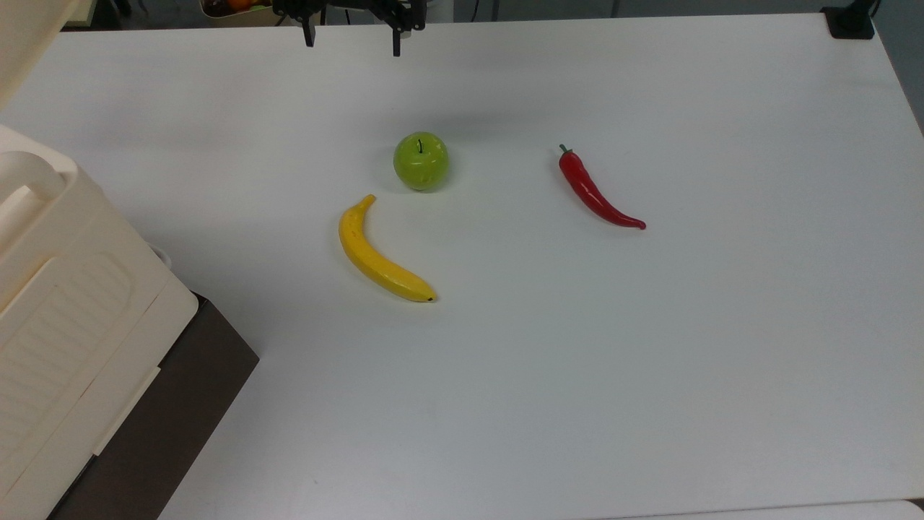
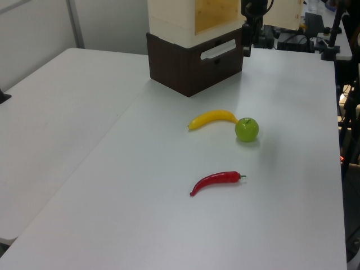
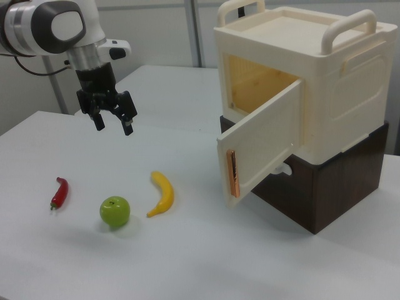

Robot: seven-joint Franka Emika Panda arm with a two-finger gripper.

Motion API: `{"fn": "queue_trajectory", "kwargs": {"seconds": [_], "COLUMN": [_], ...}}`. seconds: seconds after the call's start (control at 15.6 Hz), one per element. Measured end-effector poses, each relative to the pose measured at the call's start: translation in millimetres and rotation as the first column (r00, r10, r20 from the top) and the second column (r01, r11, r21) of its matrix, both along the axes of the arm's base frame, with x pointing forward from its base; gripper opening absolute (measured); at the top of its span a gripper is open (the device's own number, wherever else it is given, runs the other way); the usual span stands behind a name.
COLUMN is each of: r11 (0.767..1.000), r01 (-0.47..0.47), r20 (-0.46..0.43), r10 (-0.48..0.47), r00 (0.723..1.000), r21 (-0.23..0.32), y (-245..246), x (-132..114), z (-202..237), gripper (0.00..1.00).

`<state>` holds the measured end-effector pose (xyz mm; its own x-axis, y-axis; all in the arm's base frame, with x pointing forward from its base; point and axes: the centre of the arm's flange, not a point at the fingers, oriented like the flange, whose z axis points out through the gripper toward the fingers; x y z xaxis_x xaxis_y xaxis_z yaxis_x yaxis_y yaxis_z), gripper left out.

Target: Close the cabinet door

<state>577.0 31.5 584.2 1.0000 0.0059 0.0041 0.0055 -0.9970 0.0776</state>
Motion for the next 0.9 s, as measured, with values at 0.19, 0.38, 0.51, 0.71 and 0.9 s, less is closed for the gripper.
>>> {"fn": "queue_trajectory", "kwargs": {"seconds": [0.19, 0.38, 0.51, 0.71, 0.9], "r11": [1.000, 1.000, 1.000, 1.000, 1.000], "r01": [0.000, -0.001, -0.001, -0.001, 0.000], "r20": [0.000, 0.000, 0.000, 0.000, 0.000], "r10": [0.000, 0.001, 0.001, 0.001, 0.000], "r00": [1.000, 1.000, 1.000, 1.000, 1.000], "r21": [0.000, 0.000, 0.000, 0.000, 0.000], "y": [0.0, 0.0, 0.0, -0.1, -0.7], "x": [0.0, 0.0, 0.0, 0.0, 0.0], "z": [0.0, 0.0, 0.0, 0.0, 0.1], "gripper": [0.93, 0.79, 0.55, 0.24, 0.01]}}
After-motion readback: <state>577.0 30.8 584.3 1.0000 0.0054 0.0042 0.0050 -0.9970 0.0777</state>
